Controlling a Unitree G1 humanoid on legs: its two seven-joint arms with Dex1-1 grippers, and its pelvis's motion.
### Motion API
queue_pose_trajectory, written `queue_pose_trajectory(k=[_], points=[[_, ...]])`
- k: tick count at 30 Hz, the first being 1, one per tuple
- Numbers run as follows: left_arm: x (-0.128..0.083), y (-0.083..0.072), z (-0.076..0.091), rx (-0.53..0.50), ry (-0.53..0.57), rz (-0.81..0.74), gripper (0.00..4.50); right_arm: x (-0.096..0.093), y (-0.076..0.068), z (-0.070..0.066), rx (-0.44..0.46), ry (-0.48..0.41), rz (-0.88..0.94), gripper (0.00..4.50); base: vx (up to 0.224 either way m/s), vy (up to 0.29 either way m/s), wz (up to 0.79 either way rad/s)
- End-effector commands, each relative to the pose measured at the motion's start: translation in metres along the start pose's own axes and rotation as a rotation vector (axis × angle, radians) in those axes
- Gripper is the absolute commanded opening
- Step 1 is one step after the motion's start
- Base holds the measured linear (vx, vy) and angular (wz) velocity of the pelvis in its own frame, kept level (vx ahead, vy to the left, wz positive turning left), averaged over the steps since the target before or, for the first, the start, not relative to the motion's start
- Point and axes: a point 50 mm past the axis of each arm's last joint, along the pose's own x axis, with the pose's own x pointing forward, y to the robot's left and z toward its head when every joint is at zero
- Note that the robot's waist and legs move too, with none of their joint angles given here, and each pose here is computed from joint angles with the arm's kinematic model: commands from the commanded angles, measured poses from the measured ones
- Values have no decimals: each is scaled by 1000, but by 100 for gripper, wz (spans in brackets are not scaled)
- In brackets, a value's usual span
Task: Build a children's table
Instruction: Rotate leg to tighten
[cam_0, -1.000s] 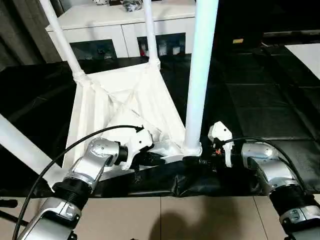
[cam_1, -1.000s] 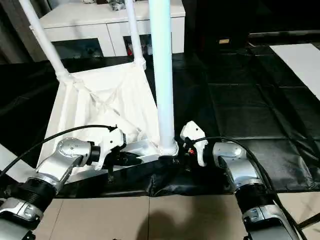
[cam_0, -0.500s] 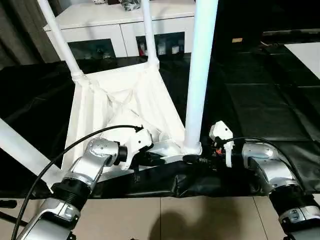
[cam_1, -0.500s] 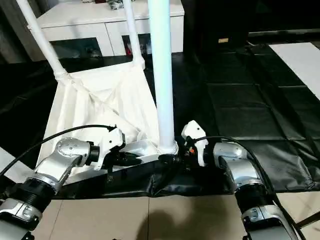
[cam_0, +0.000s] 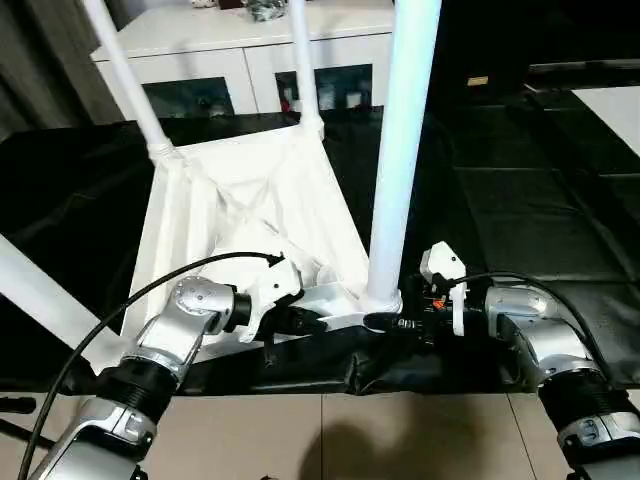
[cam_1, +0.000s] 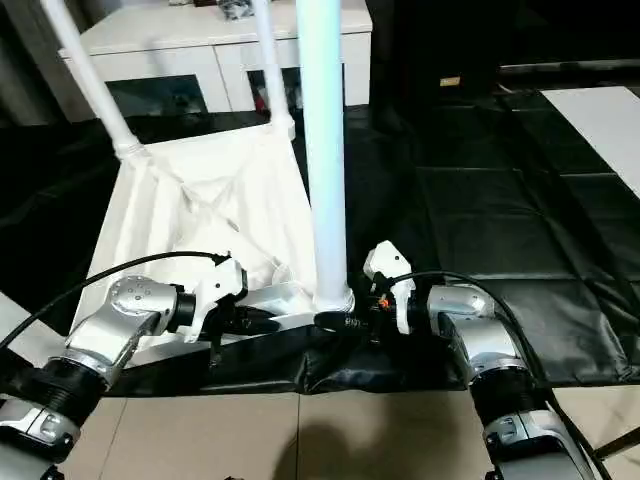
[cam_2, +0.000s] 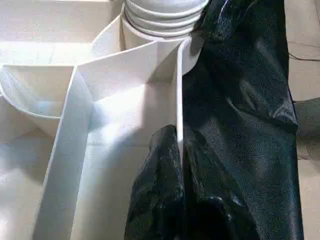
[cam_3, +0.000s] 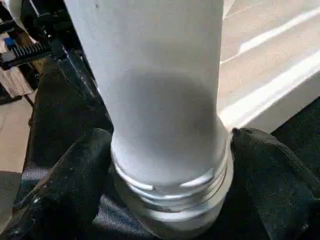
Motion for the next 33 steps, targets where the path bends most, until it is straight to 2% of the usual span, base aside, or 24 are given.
queue_pose_trajectory(k=[1,4,6,8,16,24,26,29,32,33], points=[[3,-5,-3,-1,25,-36,0,8,4,15,-53,-45,62,407,0,0,0],[3,-5,-4,-1,27,-35,0,6,5,16,-49,-49,78,407,0,0,0],[3,-5,-4,-3,30,-35,0,5,5,15,-44,-51,81,371,0,0,0],[3,-5,-5,-3,31,-36,0,5,5,15,-41,-53,82,366,0,0,0],[2,-5,-5,-2,35,-34,0,5,5,14,-23,-47,102,288,0,0,0],[2,-5,-6,-1,45,-35,0,5,8,9,-33,-11,111,269,0,0,0],[2,-4,-8,-6,54,-16,0,10,4,6,-43,1,20,267,0,0,0],[11,2,-7,-26,71,76,0,30,-6,5,9,-28,-237,266,0,0,0],[13,4,-6,-37,68,102,0,35,-7,6,33,-42,-281,265,0,0,0],[18,8,-1,-51,49,149,0,44,-6,9,68,-67,-338,265,0,0,0]])
